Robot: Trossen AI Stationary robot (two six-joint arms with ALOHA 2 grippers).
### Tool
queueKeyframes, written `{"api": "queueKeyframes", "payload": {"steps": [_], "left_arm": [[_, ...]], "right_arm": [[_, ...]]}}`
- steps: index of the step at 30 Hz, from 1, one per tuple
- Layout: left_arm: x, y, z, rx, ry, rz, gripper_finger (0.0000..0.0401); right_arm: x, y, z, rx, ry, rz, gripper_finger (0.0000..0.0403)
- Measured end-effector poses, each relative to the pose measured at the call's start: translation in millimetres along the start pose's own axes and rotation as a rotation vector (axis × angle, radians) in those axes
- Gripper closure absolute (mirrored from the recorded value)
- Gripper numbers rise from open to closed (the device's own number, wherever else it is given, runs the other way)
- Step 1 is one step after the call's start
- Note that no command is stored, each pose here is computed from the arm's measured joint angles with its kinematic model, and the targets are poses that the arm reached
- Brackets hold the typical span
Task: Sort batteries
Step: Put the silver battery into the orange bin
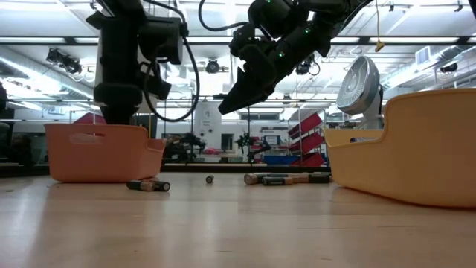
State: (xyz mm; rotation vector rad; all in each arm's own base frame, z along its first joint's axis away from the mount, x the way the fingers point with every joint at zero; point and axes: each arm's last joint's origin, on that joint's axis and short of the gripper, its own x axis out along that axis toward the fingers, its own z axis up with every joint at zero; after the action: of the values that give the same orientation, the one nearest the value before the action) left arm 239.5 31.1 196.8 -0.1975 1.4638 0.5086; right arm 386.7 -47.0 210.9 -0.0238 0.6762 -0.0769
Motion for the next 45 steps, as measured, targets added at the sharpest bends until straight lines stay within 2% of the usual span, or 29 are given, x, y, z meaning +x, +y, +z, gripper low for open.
{"api": "queueKeyframes", "payload": {"steps": [18, 35, 45], "left_arm": [[9.1, -3.3, 2.5, 0.012, 0.039, 0.000, 0.0355], [9.1, -3.1, 4.4, 0.003, 0.012, 0.021, 0.0302], [8.0, -3.0, 5.9, 0.005, -0.002, 0.033, 0.0298]], "right_arm": [[0.0, 0.0, 0.0, 0.003, 0.000, 0.000, 0.0313], [0.0, 0.0, 0.0, 0.003, 0.000, 0.000, 0.0313], [0.1, 0.0, 0.0, 0.003, 0.000, 0.000, 0.0313]]}}
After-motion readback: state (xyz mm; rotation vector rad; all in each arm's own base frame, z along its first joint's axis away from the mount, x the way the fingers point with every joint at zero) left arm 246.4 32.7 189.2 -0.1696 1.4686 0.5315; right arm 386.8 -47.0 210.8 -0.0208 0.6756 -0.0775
